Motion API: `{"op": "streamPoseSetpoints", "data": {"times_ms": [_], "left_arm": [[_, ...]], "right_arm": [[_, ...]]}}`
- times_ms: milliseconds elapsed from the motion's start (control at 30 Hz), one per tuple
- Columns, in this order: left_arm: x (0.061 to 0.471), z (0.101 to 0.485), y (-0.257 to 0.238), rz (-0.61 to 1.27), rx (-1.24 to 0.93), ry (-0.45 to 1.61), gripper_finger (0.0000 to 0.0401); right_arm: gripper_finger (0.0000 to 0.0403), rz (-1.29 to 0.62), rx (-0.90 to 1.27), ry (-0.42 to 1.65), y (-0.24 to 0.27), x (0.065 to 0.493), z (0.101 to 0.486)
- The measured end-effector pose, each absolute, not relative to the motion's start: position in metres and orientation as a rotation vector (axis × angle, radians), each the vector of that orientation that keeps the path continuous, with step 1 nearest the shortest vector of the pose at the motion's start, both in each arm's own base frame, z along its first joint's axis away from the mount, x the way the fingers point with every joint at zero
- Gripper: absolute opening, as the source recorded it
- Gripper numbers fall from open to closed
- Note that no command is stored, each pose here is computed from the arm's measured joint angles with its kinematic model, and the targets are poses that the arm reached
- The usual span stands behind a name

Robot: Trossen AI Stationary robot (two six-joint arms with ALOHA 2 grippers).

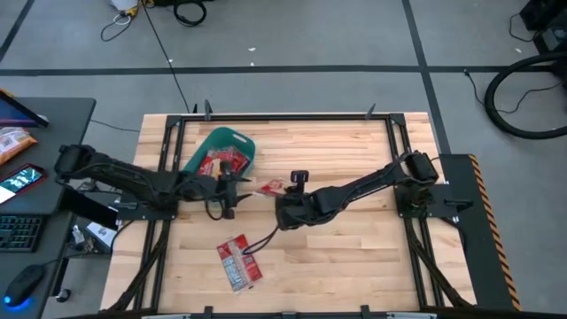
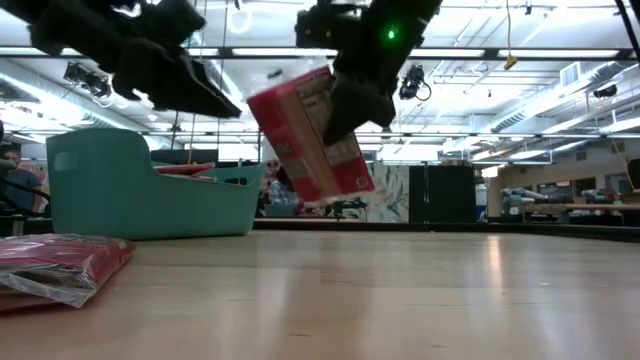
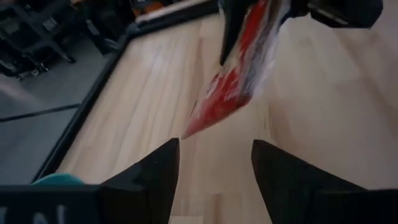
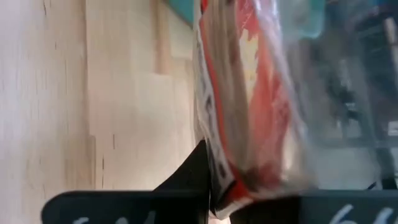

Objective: Sort popcorn bags into baskets
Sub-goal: Put the red popcorn bag into the green bin

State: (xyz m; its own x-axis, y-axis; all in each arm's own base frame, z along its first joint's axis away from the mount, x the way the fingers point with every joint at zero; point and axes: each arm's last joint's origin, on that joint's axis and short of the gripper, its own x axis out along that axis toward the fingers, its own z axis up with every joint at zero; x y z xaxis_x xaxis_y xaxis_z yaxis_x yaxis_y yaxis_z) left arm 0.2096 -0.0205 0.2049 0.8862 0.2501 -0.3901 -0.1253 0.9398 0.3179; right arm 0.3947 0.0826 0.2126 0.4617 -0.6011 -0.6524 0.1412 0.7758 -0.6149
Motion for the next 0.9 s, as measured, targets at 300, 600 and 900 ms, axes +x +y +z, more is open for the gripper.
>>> {"op": "streamPoseSetpoints", "data": {"times_ms": [300, 600, 900], "left_arm": [[0.173, 0.22, -0.015, 0.215, 0.232, 0.268, 0.0204], [0.146, 0.223, -0.011, 0.228, 0.189, 0.099, 0.0204], [0.119, 0.227, -0.008, 0.232, 0.146, -0.054, 0.0203]], "right_arm": [[0.0031, -0.488, -0.682, 0.828, 0.09, 0.411, 0.226], [0.0031, -0.49, -0.785, 0.721, 0.076, 0.428, 0.24], [0.0031, -0.457, -0.791, 0.605, 0.061, 0.441, 0.252]]}}
